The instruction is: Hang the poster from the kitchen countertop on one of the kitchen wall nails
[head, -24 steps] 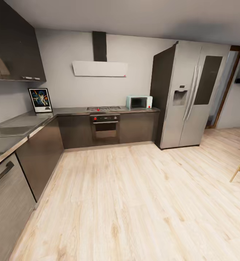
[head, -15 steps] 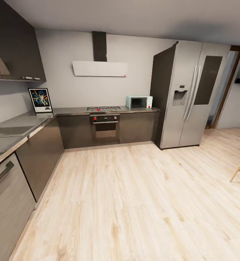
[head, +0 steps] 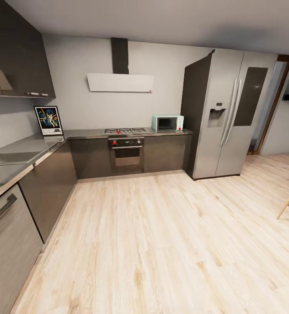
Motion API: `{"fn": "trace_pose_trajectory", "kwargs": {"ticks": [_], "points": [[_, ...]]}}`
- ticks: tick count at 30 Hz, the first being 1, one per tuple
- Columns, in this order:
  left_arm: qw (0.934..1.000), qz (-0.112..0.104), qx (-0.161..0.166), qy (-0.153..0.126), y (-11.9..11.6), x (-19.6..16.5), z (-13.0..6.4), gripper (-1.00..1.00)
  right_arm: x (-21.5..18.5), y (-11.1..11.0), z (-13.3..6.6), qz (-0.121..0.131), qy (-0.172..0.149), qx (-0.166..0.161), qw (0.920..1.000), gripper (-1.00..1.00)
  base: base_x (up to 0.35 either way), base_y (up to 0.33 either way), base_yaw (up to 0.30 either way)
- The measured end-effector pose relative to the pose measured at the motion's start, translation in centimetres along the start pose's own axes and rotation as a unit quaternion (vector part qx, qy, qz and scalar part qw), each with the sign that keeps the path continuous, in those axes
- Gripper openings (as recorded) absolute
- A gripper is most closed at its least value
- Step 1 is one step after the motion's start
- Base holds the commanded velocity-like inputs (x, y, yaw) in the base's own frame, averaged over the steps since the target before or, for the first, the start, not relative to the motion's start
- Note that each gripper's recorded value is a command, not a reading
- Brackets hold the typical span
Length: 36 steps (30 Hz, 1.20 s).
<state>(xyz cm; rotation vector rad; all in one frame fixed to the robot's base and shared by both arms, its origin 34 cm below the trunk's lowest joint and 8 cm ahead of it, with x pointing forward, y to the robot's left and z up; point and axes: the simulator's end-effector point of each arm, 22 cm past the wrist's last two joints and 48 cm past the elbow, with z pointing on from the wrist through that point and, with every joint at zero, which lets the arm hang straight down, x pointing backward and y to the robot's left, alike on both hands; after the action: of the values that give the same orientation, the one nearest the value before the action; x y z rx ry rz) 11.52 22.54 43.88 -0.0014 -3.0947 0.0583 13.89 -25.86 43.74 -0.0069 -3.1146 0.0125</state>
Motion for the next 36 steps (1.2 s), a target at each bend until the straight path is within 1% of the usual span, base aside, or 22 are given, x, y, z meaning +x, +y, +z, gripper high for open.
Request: {"fn": "trace_pose_trajectory", "kwargs": {"ticks": [4, 7, 8, 9, 10, 11, 12, 14, 18, 21, 25, 36], "points": [[1.0000, -0.001, 0.009, -0.002, -1.7, 0.4, 0.0, 1.00, -3.4, -1.8, -0.1, 0.000, -0.033, 0.013, 0.9994, 1.00, 0.000, 0.000, 0.000], [0.9999, -0.001, 0.008, -0.009, -1.5, -0.2, 0.0, 1.00, -5.9, -3.2, -0.3, 0.000, -0.058, 0.022, 0.9981, 1.00, 0.000, 0.000, 0.000], [0.9991, -0.002, 0.007, -0.042, -1.3, -3.3, -0.2, 1.00, -11.5, -4.8, -1.2, 0.000, -0.108, 0.033, 0.9937, 1.00, 0.000, 0.000, 0.000], [0.9937, -0.002, 0.005, -0.112, -1.0, -9.9, -1.3, 1.00, -21.4, -5.2, -4.2, -0.003, -0.210, 0.036, 0.9770, 1.00, 0.000, 0.000, 0.000], [0.9784, -0.002, 0.002, -0.207, -0.7, -18.6, -4.2, 1.00, -30.3, -5.4, -9.2, -0.007, -0.312, 0.039, 0.9492, 1.00, 0.000, 0.000, 0.000], [0.9487, -0.001, -0.003, -0.316, 0.2, -27.9, -9.6, 1.00, -30.8, -6.7, -9.6, -0.009, -0.319, 0.047, 0.9466, 1.00, 0.000, 0.000, 0.000], [0.9408, -0.001, -0.005, -0.339, 0.4, -29.5, -10.9, 1.00, -30.7, -7.2, -9.6, -0.010, -0.318, 0.051, 0.9467, 1.00, 0.000, 0.000, 0.000], [0.9344, -0.001, -0.009, -0.356, 1.0, -29.8, -11.2, 1.00, -30.8, -8.5, -9.9, -0.012, -0.320, 0.059, 0.9454, 1.00, 0.000, 0.000, 0.000], [0.9311, -0.003, -0.011, -0.365, 1.4, -28.9, -10.6, 1.00, -30.7, -9.0, -10.0, -0.014, -0.320, 0.063, 0.9452, 1.00, 0.000, 0.000, 0.000], [0.9302, -0.004, -0.012, -0.367, 1.5, -28.4, -10.3, 1.00, -30.6, -9.1, -9.9, -0.015, -0.320, 0.064, 0.9452, 1.00, 0.018, 0.000, 0.000], [0.9293, -0.005, -0.013, -0.369, 1.7, -28.3, -10.3, 1.00, -30.6, -9.3, -10.0, -0.015, -0.320, 0.065, 0.9449, 1.00, 0.187, 0.000, 0.000], [0.9295, -0.007, -0.015, -0.368, 1.9, -28.1, -10.1, 1.00, -30.6, -9.3, -10.0, -0.016, -0.321, 0.066, 0.9446, 1.00, 0.315, 0.000, 0.000]]}}
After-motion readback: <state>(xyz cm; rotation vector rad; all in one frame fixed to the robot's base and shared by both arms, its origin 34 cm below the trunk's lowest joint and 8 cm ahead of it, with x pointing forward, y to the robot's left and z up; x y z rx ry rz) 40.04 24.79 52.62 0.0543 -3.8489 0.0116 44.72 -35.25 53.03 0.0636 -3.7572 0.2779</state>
